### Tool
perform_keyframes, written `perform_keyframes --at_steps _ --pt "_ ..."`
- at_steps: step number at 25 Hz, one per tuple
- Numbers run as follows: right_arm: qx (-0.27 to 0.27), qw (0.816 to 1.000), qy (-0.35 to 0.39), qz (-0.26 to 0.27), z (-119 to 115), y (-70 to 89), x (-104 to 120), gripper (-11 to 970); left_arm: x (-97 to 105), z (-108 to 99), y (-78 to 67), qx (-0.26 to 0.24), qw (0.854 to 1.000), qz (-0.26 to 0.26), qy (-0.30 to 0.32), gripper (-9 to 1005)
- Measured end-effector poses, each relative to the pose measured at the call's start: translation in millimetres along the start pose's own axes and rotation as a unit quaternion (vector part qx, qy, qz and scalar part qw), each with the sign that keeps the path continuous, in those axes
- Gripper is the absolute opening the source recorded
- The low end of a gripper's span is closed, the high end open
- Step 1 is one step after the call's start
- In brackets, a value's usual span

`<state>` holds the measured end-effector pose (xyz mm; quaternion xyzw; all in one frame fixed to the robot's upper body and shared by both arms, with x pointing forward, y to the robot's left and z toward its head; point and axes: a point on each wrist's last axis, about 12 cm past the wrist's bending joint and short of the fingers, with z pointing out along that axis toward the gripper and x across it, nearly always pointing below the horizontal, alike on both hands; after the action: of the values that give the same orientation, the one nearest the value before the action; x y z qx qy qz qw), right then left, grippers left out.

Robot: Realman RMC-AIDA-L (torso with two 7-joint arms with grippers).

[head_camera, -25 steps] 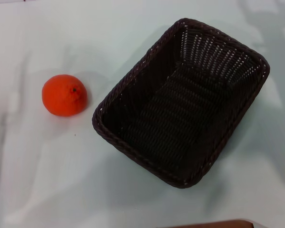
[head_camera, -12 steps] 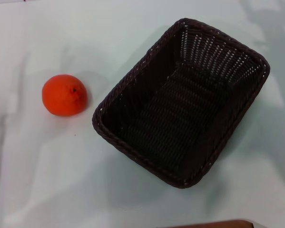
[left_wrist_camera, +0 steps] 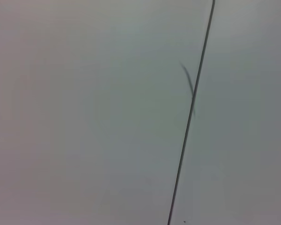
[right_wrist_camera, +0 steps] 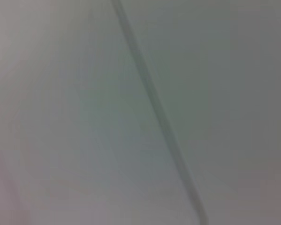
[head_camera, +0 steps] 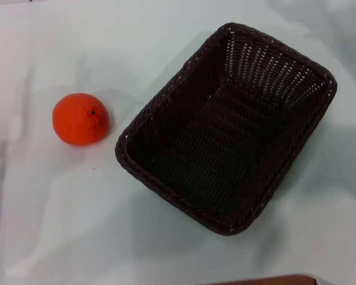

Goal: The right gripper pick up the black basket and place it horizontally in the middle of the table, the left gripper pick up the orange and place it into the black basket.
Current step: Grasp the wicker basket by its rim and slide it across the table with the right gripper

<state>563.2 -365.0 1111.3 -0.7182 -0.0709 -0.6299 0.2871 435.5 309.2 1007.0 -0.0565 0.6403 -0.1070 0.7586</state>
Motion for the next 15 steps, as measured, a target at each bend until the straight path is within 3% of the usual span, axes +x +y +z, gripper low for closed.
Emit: perform_keyframes --at_steps 3,8,12,15 --pt "0.039 0.994 -0.101 0.005 7 -7.1 31 945 0 0 0.2 -0.001 1.0 0.0 0.001 859" --pt "0.047 0.962 -0.269 0.012 21 -23.4 66 945 1 -3 1.2 -0.004 1.0 0.0 0.004 859" --pt "0.03 0.931 -0.364 -0.003 34 -39.7 83 945 1 -4 1.6 -0.005 1.0 0.0 0.005 859" --pt "0.02 0.91 -0.414 -0.016 48 -49.0 82 945 1 -5 1.8 -0.006 1.0 0.0 0.007 859"
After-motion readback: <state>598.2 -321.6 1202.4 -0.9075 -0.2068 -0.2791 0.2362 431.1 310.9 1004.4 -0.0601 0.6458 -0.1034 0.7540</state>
